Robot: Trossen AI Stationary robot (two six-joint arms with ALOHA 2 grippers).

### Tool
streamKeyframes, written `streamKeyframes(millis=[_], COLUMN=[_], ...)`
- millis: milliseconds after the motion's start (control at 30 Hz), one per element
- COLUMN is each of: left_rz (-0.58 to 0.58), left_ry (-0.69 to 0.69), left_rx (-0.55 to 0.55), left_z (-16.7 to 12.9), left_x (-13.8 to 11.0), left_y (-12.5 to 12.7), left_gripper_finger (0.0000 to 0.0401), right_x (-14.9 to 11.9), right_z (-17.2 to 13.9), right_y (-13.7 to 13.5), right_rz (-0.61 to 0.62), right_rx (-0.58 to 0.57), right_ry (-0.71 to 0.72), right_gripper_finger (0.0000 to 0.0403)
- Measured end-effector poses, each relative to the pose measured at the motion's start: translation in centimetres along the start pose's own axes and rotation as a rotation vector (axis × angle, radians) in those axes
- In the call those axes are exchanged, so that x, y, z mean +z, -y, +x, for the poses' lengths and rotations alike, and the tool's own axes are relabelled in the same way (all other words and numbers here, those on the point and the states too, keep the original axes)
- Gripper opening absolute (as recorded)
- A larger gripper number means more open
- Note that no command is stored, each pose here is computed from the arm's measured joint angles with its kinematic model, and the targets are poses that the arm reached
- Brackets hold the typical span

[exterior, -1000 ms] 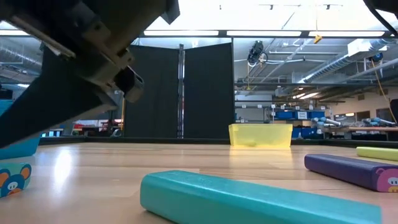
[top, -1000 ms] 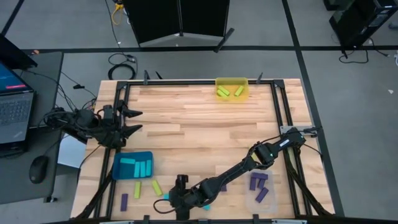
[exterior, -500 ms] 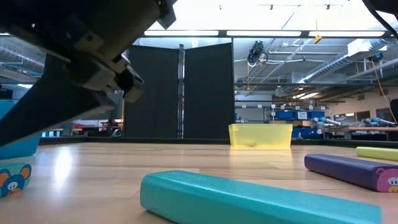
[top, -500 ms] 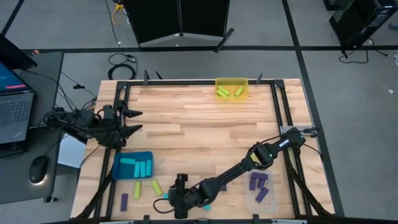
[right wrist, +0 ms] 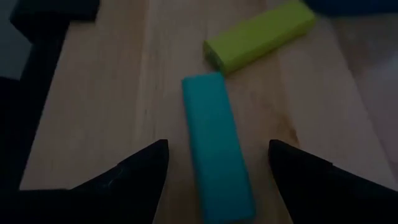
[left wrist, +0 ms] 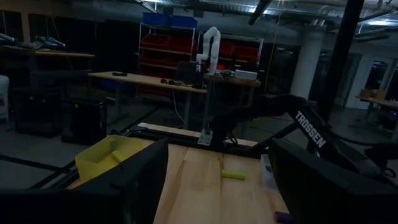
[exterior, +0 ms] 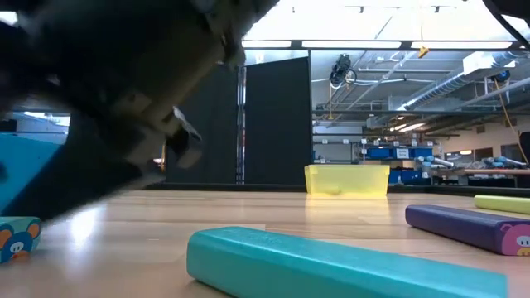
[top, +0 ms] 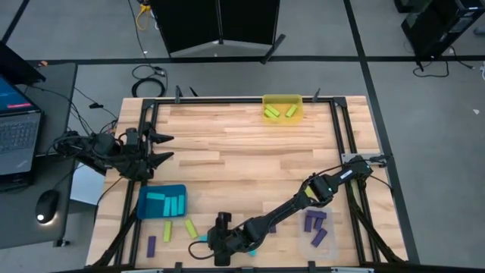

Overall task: Sort blocks
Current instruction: Put the left blue block into the dark blue bin

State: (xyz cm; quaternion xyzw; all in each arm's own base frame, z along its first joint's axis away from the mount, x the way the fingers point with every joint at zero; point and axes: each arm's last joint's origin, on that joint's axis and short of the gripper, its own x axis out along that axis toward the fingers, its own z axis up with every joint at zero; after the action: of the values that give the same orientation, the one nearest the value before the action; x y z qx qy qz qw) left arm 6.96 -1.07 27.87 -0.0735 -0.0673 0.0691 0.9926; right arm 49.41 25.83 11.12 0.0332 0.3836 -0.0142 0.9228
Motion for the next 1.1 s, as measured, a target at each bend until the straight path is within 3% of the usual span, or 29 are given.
streamKeyframes(millis=[367, 733, 1100], left_rz=[-0.001, -0.001, -0.001], left_ry=[0.0, 0.0, 0.0], left_rx=[-0.001, 0.0, 0.0], left_z=[0.0, 0.0, 0.0], left_x=[0.0, 0.0, 0.0], left_y=[0.0, 0.0, 0.0], left_gripper_finger=[0.0284, 0.0284, 0.0284], right_x=[-0.3, -0.4, 0.1], right_z=[0.2, 0.3, -0.2], right_y=[0.5, 0.7, 1.1], right_rz=[0.034, 0.051, -0.004], right_rx=[0.028, 0.017, 0.0], right_ry=[-0.043, -0.064, -0.055], right_gripper_finger=[0.0267, 0.0118, 0.0118])
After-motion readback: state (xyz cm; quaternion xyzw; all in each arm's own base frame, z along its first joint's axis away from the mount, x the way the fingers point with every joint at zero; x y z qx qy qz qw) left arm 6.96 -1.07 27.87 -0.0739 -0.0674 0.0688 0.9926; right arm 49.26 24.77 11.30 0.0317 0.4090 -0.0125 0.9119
